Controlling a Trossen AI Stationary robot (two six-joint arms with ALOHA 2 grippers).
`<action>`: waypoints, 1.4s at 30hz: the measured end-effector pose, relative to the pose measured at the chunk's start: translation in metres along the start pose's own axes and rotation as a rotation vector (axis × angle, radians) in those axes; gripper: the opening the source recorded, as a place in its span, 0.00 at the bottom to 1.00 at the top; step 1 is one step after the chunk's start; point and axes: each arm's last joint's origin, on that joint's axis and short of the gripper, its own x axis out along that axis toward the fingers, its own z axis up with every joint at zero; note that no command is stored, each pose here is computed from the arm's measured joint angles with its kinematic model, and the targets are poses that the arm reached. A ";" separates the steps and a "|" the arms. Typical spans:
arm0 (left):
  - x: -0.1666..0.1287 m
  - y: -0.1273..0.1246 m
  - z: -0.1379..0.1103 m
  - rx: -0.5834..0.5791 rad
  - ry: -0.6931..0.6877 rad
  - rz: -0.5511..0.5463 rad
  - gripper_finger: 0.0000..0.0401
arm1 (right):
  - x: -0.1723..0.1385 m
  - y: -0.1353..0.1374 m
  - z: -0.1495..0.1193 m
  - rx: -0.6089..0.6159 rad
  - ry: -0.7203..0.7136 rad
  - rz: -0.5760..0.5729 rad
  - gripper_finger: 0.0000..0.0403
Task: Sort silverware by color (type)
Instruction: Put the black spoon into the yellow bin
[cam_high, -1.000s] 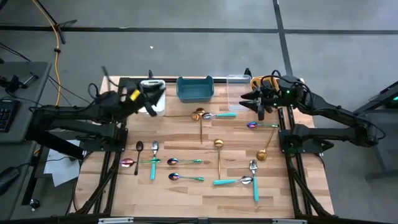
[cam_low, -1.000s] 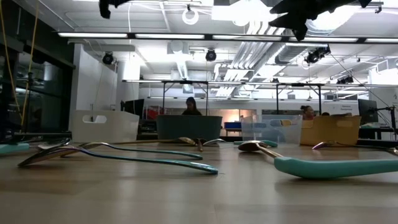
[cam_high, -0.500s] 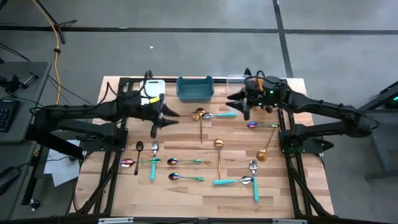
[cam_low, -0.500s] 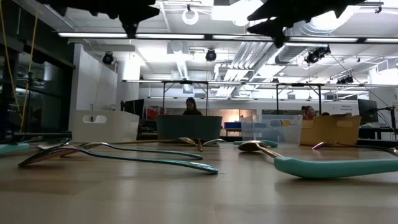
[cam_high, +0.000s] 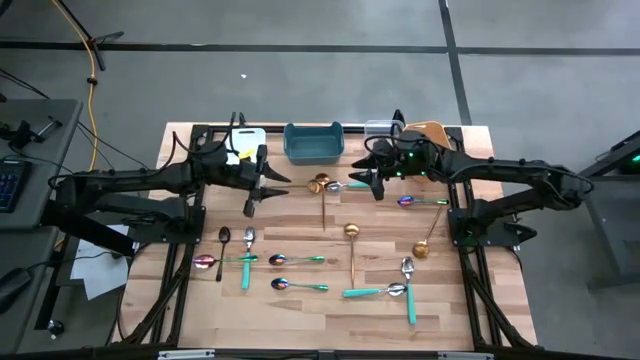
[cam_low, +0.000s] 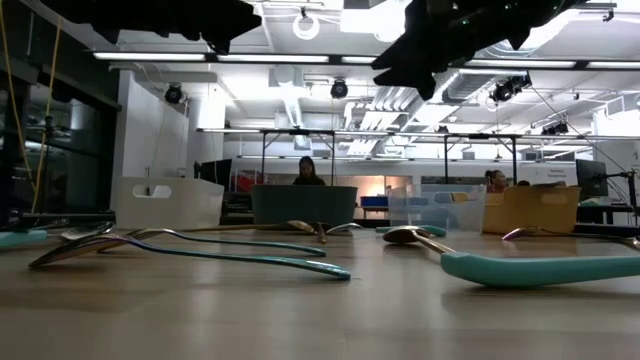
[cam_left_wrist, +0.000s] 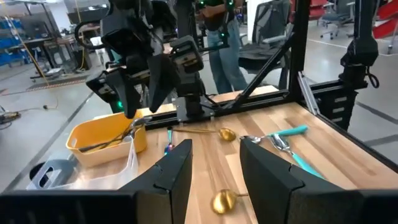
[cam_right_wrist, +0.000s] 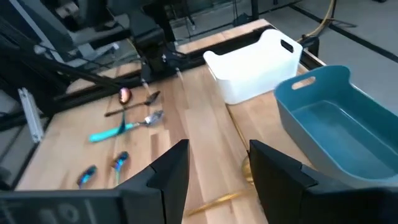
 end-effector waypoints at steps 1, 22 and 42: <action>0.001 0.001 0.001 -0.019 -0.007 0.011 0.32 | 0.000 0.000 -0.001 -0.006 0.005 -0.002 0.40; 0.005 -0.016 0.008 -0.157 -0.059 -0.077 0.32 | -0.005 0.003 0.005 0.048 -0.039 0.026 0.40; 0.009 -0.037 0.013 -0.152 -0.060 -0.020 0.32 | -0.005 0.010 0.003 -0.140 -0.017 0.158 0.40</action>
